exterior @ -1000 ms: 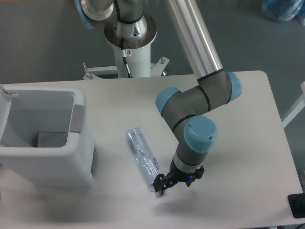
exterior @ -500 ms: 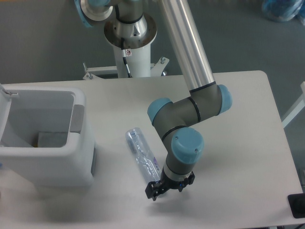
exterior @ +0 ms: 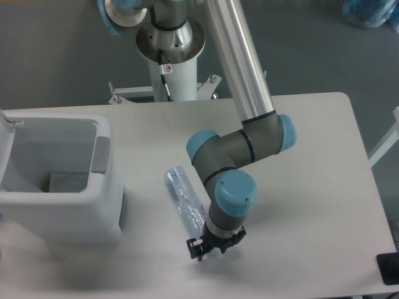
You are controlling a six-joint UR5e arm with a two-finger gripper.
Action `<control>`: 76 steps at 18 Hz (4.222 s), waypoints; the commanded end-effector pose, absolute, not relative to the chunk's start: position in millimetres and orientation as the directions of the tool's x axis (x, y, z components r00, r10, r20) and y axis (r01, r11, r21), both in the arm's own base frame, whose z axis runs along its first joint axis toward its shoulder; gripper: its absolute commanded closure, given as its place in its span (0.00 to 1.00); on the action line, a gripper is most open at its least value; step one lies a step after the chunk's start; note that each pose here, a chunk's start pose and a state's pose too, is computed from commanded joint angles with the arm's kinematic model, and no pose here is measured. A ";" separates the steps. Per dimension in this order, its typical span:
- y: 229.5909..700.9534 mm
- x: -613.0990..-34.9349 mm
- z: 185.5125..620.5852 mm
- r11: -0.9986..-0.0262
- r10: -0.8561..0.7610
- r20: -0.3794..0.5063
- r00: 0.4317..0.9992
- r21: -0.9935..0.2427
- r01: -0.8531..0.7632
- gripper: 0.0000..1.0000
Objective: Place the trash in the trash can
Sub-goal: 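Close the gripper around the water bottle's body, then lift the bottle and carry it over the trash bin, then lower the bottle into the bin and open the gripper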
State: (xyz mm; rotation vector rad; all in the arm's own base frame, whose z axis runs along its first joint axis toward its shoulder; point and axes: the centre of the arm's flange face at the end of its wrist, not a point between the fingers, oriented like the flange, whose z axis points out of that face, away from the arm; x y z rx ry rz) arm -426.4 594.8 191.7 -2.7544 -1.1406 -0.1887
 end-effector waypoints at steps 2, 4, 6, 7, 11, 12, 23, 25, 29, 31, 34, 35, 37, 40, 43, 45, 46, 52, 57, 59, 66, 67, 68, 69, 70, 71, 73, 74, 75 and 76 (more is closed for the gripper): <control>593.6 -425.1 191.3 -0.698 0.690 0.175 0.702 -0.092 0.710 0.50; 593.5 -425.0 191.2 -0.700 0.690 0.175 0.703 -0.091 0.709 0.54; 593.4 -425.1 192.2 -0.699 0.690 0.173 0.703 -0.092 0.709 0.60; 594.0 -424.2 192.2 -0.701 0.689 0.173 0.704 -0.092 0.708 0.62; 593.9 -423.8 198.8 -0.700 0.687 0.174 0.705 -0.102 0.707 0.73; 593.8 -423.7 202.1 -0.700 0.687 0.174 0.706 -0.106 0.707 0.74; 587.3 -426.8 437.6 -0.606 0.642 0.138 0.754 -0.511 0.610 0.76; 575.8 -414.7 495.1 -0.548 0.629 0.124 0.767 -0.630 0.551 0.76; 561.3 -386.9 579.7 -0.460 0.578 0.137 0.804 -0.759 0.460 0.77; 561.9 -379.4 606.9 -0.424 0.574 0.147 0.806 -0.788 0.446 0.77; 553.1 -349.8 643.1 -0.397 0.555 0.142 0.820 -0.821 0.411 0.78; 555.2 -332.5 653.0 -0.397 0.535 0.138 0.834 -0.830 0.392 0.78; 554.4 -301.3 669.2 -0.393 0.505 0.136 0.853 -0.843 0.367 0.78; 564.3 -259.0 679.1 -0.397 0.453 0.150 0.879 -0.849 0.350 0.78; 568.2 -228.3 686.1 -0.396 0.421 0.165 0.892 -0.851 0.344 0.78; 577.6 -206.1 674.4 -0.422 0.393 0.176 0.903 -0.838 0.347 0.77; 582.5 -196.3 661.7 -0.441 0.385 0.190 0.903 -0.822 0.360 0.77; 609.3 -151.3 618.8 -0.520 0.329 0.216 0.919 -0.771 0.367 0.77; 618.2 -141.1 583.6 -0.569 0.324 0.229 0.918 -0.728 0.383 0.57; 620.5 -142.3 580.6 -0.573 0.323 0.228 0.919 -0.725 0.381 0.45; 618.2 -159.7 576.5 -0.580 0.333 0.202 0.921 -0.726 0.369 0.00; 610.1 -182.2 577.5 -0.577 0.350 0.179 0.919 -0.732 0.362 0.00; 602.4 -204.1 575.8 -0.582 0.360 0.149 0.921 -0.736 0.346 0.00; 595.3 -222.2 572.5 -0.592 0.363 0.118 0.924 -0.737 0.326 0.00; 588.7 -238.8 567.3 -0.605 0.366 0.086 0.927 -0.734 0.308 0.00; 582.1 -252.7 564.4 -0.617 0.373 0.056 0.926 -0.731 0.293 0.00; 571.6 -270.0 545.8 -0.656 0.386 -0.007 0.923 -0.705 0.269 0.00; 564.7 -275.9 542.5 -0.683 0.379 -0.065 0.923 -0.692 0.232 0.00; 554.6 -287.9 534.0 -0.720 0.370 -0.131 0.920 -0.666 0.195 0.00; 545.7 -294.5 528.7 -0.759 0.339 -0.202 0.919 -0.636 0.140 0.00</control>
